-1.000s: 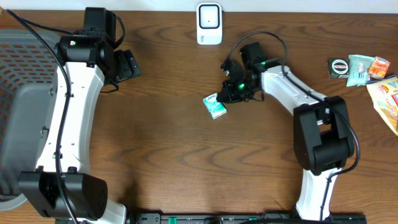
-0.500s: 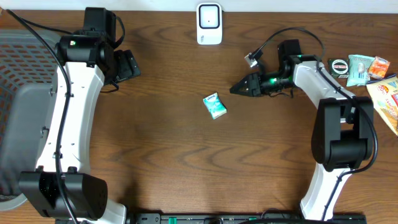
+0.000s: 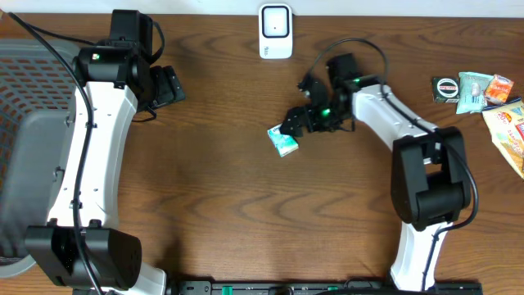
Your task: Scan the item barcode
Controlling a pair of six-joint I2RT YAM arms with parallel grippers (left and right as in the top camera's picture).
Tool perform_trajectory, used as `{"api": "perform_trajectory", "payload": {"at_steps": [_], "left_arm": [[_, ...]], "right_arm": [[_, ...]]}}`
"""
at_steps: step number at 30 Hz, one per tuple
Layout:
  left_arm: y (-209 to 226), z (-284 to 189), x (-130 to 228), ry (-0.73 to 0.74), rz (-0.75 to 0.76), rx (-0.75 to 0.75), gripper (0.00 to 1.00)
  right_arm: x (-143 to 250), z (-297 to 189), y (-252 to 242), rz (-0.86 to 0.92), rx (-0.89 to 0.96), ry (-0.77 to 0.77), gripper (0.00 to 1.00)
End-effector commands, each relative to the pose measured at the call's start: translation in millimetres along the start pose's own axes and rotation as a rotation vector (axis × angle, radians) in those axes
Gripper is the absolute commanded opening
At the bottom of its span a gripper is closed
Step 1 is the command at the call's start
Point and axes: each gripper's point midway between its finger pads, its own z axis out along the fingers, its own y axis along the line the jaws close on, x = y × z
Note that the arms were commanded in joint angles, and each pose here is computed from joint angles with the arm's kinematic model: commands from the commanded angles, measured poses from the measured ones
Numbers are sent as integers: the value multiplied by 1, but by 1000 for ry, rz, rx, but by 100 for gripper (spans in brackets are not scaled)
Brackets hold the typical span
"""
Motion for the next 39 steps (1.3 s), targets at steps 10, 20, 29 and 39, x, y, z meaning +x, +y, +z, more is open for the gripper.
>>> {"api": "perform_trajectory", "payload": {"at_steps": [10, 20, 29, 39], "left_arm": [[3, 1, -1, -2, 0, -18, 98], [3, 1, -1, -2, 0, -18, 98], [3, 1, -1, -2, 0, -18, 98], [3, 1, -1, -2, 0, -18, 98]], "right_arm": [[-2, 4, -1, 40, 226, -10, 54], [0, 7, 10, 41, 159, -1, 55], [3, 13, 20, 19, 151, 14, 49], [13, 28, 11, 36, 180, 54, 44]]}}
